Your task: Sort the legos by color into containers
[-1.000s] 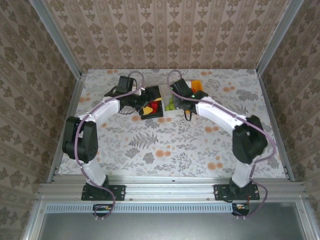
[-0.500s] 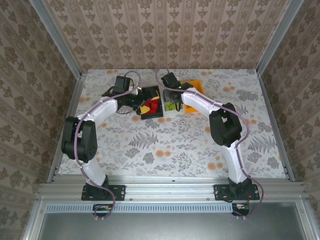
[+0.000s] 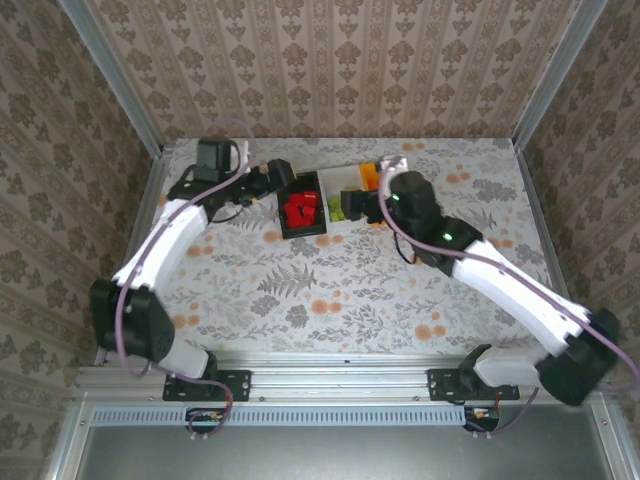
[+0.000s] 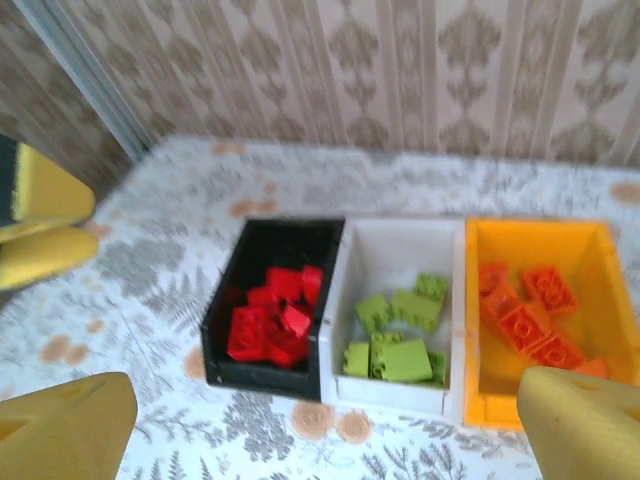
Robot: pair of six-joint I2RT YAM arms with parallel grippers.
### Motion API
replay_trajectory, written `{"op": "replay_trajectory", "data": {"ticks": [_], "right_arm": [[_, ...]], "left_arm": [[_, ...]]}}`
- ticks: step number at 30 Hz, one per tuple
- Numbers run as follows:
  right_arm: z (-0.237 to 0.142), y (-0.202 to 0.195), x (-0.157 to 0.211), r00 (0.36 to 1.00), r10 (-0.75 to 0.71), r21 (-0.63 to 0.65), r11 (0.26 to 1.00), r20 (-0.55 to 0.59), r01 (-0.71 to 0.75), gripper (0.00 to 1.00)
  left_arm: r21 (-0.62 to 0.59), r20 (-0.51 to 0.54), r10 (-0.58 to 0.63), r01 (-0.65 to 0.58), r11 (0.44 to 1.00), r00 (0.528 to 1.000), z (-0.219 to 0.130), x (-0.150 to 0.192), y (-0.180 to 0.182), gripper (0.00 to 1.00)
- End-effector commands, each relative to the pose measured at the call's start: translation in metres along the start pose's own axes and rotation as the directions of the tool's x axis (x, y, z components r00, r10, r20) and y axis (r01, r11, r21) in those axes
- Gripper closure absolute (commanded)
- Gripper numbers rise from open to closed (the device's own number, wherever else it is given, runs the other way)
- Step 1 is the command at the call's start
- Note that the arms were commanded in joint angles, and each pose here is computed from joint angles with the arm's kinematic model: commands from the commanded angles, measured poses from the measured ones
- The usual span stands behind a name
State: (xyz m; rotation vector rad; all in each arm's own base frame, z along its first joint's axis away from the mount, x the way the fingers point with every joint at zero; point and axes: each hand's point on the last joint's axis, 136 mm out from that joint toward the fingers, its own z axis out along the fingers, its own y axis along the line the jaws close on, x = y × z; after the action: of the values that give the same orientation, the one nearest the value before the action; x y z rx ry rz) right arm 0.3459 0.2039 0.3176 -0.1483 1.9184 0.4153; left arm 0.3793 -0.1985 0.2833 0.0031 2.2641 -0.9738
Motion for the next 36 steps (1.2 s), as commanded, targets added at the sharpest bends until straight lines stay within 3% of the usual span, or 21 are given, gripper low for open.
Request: {"op": "replay_trajectory", "data": {"ticks": [1,3,6,7,10,11,14,15,18,21,24,26,31,33,34,36], "right_arm": [[-0.018,-0.025,0.007,0.996,0.005,0.073,0.997,0.087,-0.012,0.0],[-0.032,-0.047,0.006,0.983,0.026,0.151,0.987,0.184,-0.055,0.0],[-0.055,-0.102,0.012,0.944,0.085,0.37,0.906,0.318,-0.206,0.0],[-0.058,-0.114,0.014,0.934,0.07,0.406,0.887,0.351,-0.219,0.0],[-0.052,-0.148,0.029,0.927,-0.082,0.508,0.852,0.367,-0.125,0.0],[-0.047,-0.161,0.035,0.925,-0.122,0.523,0.847,0.36,-0.092,0.0],[-0.021,-0.182,0.054,0.933,-0.201,0.446,0.894,0.299,0.05,0.0],[-0.013,-0.196,0.063,0.946,-0.19,0.463,0.885,0.262,0.049,0.0],[0.004,-0.222,0.087,0.965,-0.189,0.486,0.87,0.184,0.078,0.0],[0.011,-0.226,0.096,0.955,-0.256,0.49,0.858,0.148,0.154,0.0],[0.014,-0.231,0.093,0.957,-0.248,0.489,0.86,0.151,0.146,0.0],[0.016,-0.231,0.091,0.955,-0.257,0.484,0.861,0.15,0.156,0.0],[0.019,-0.225,0.102,0.958,-0.28,0.439,0.869,0.053,0.23,0.0],[0.023,-0.224,0.103,0.959,-0.28,0.428,0.872,0.037,0.238,0.0],[0.024,-0.222,0.105,0.962,-0.271,0.418,0.878,0.03,0.234,0.0],[0.02,-0.221,0.111,0.972,-0.234,0.411,0.889,0.03,0.201,0.0]], "left_arm": [[-0.196,0.224,0.287,-0.246,0.949,0.931,-0.059,-0.032,-0.016,0.0],[-0.285,0.377,0.359,-0.262,0.922,0.854,-0.086,-0.039,-0.023,0.0],[-0.399,0.527,0.523,-0.348,0.848,0.67,-0.108,-0.035,-0.028,0.0],[-0.455,0.546,0.529,-0.299,0.838,0.65,-0.115,-0.033,-0.014,0.0],[-0.648,0.553,0.512,-0.047,0.76,0.657,-0.134,-0.017,0.06,0.0],[-0.684,0.519,0.547,-0.064,0.727,0.657,-0.13,-0.009,0.078,0.0],[-0.686,0.397,0.75,-0.372,0.625,0.529,-0.099,0.017,0.094,0.0],[-0.705,0.375,0.768,-0.378,0.6,0.519,-0.096,0.024,0.108,0.0],[-0.761,0.363,0.701,-0.238,0.603,0.613,-0.095,0.034,0.165,0.0],[-0.796,0.283,0.673,-0.224,0.562,0.683,-0.081,0.045,0.203,0.0],[-0.802,0.265,0.652,-0.213,0.558,0.71,-0.069,0.054,0.233,0.0],[-0.814,0.252,0.671,-0.222,0.537,0.698,-0.065,0.049,0.238,0.0],[-0.755,0.263,0.618,-0.24,0.61,0.741,-0.046,0.047,0.261,0.0],[-0.757,0.271,0.623,-0.238,0.609,0.733,-0.04,0.044,0.271,0.0],[-0.746,0.252,0.592,-0.235,0.623,0.766,-0.039,0.048,0.272,0.0],[-0.747,0.243,0.584,-0.235,0.622,0.775,-0.036,0.045,0.276,0.0]]}}
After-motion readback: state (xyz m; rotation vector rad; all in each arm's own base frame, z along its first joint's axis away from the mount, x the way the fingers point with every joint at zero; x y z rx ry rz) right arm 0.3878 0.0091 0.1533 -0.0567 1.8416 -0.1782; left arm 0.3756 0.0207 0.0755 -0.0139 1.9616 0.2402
